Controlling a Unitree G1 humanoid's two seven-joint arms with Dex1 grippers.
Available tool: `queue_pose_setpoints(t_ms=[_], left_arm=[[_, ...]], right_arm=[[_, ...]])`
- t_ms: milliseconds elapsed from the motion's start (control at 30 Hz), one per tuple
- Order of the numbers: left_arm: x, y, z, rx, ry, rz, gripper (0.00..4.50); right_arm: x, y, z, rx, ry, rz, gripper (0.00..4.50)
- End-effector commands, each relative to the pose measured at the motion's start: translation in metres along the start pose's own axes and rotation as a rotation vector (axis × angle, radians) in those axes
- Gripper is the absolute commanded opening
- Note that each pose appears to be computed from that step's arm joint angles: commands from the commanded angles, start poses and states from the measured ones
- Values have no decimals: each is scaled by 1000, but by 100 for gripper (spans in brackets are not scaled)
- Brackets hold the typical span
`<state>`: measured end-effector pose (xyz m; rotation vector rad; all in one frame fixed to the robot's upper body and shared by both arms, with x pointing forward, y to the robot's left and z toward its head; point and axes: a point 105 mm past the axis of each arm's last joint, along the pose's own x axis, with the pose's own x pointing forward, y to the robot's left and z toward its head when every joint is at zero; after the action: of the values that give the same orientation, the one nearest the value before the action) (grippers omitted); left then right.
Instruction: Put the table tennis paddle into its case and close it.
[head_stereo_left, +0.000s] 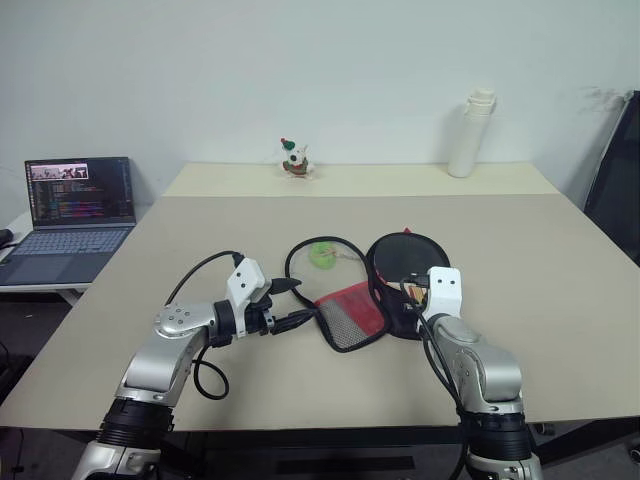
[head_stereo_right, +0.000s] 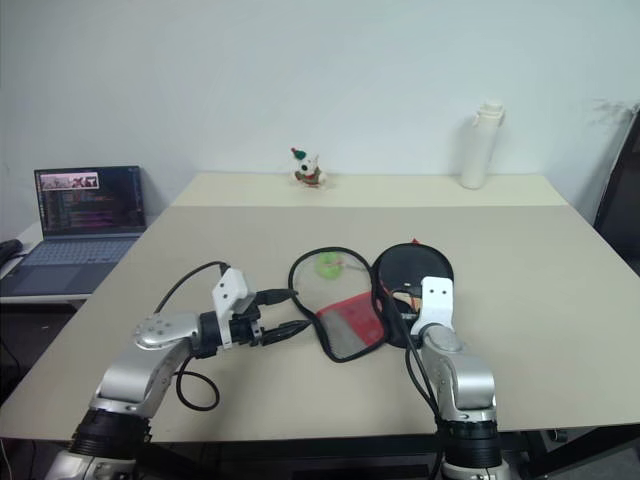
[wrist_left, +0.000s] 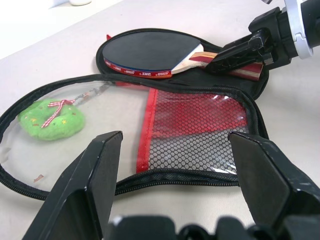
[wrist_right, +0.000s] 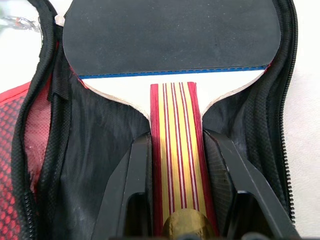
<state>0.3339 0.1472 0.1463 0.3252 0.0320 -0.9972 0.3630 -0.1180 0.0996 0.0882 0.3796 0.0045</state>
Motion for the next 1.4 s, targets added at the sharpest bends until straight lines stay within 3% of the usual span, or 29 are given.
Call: queue_pose_setpoints(t_ms=[33,100,333,433,667,700,800,1033,1067,1400], left_arm=[[0,0,13,51,-35,1,369],[0,1,13,52,-34,2,369],[-1,1,12,50,-30,7,369],[-3,2,11,44,-28,14,369],[-9,11,5,23,-2,50,369],[-11,17,-3,30,37,81,351],[-18,35,-26,54,157,173,273],[-15,50,-44,1,212,251,22],[-13,51,-47,-3,219,254,7],[11,60,-60,-18,239,288,7]], right_arm=[[-3,4,14,9,-67,18,110],[-2,6,13,16,-64,32,110],[-6,13,23,13,-116,54,347],[-12,22,29,-19,-124,145,447],[-54,43,52,-125,-166,487,449],[-63,44,55,-140,-170,540,450],[-80,42,61,-188,-169,632,450],[-99,39,57,-234,-138,750,450],[-101,39,55,-241,-135,767,450],[-97,35,60,-252,-182,720,450]])
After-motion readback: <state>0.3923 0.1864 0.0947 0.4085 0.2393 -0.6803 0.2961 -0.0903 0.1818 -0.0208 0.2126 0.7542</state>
